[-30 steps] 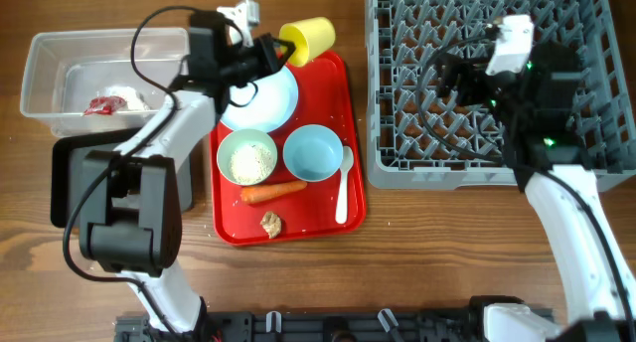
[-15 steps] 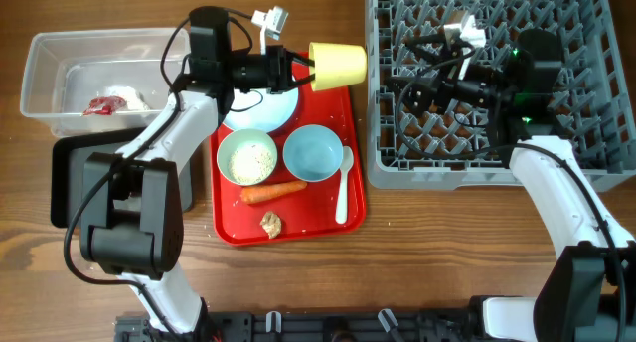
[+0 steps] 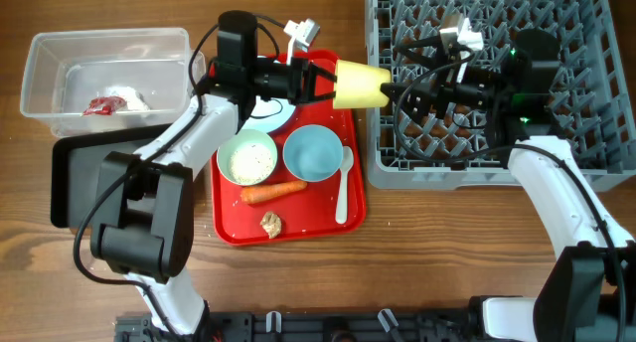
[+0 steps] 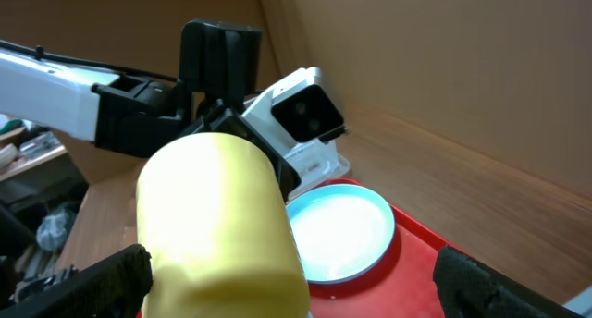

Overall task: Sort waste into correct bins and load items into the dishwasher rack
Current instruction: 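Hand the yellow cup from the left gripper to the right gripper, then lower the yellow cup into the right side of the rack, release, then grasp the light blue bowl on the tray with the left gripper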

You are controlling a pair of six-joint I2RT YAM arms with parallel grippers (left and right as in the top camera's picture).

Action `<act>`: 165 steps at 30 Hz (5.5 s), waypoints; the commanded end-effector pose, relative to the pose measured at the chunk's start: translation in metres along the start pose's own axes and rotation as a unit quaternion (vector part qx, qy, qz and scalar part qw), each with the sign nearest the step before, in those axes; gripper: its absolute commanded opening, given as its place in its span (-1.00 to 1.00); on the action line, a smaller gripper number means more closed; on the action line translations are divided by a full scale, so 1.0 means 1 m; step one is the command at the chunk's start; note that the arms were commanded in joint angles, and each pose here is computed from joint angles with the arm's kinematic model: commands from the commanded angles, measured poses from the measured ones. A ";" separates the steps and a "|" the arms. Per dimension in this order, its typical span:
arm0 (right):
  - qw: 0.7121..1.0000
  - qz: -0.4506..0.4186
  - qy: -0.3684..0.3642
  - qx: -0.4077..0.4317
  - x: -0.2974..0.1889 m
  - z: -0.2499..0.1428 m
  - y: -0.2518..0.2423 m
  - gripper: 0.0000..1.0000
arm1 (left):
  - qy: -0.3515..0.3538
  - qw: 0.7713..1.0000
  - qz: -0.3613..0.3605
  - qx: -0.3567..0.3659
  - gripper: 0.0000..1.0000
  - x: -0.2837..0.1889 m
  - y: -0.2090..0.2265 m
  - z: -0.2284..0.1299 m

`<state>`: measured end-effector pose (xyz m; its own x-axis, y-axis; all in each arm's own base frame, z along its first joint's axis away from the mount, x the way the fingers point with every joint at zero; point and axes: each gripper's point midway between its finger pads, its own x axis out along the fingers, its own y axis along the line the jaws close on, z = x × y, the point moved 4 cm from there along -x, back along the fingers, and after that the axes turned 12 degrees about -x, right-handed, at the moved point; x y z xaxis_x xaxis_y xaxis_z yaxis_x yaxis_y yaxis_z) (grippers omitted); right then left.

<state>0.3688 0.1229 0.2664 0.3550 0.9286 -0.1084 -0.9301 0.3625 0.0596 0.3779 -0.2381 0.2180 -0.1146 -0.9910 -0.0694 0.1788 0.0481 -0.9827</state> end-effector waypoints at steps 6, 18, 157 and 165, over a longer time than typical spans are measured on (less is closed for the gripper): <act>0.999 0.032 0.002 -0.001 0.012 0.000 0.010 1.00 | 0.013 0.999 -0.012 0.027 -0.92 0.002 -0.017 -0.003; 0.998 0.057 0.005 -0.001 0.026 -0.001 0.023 0.99 | 0.015 1.000 -0.013 0.018 -0.92 0.004 -0.018 -0.004; 0.912 -0.320 0.231 0.107 -0.009 -0.003 -0.044 0.89 | -0.283 0.798 0.528 -0.059 0.42 -0.161 0.077 -0.001; 0.900 -0.341 0.244 0.121 0.000 -0.009 -0.040 0.90 | -0.194 0.838 0.510 0.021 0.26 -0.111 0.073 -0.007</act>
<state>0.3999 0.1150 0.2489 0.6638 0.4132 -0.6234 -0.5013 0.8644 0.0392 0.4054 -0.0911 0.1415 0.4627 -0.3282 -0.8236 -0.1682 0.8796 -0.4450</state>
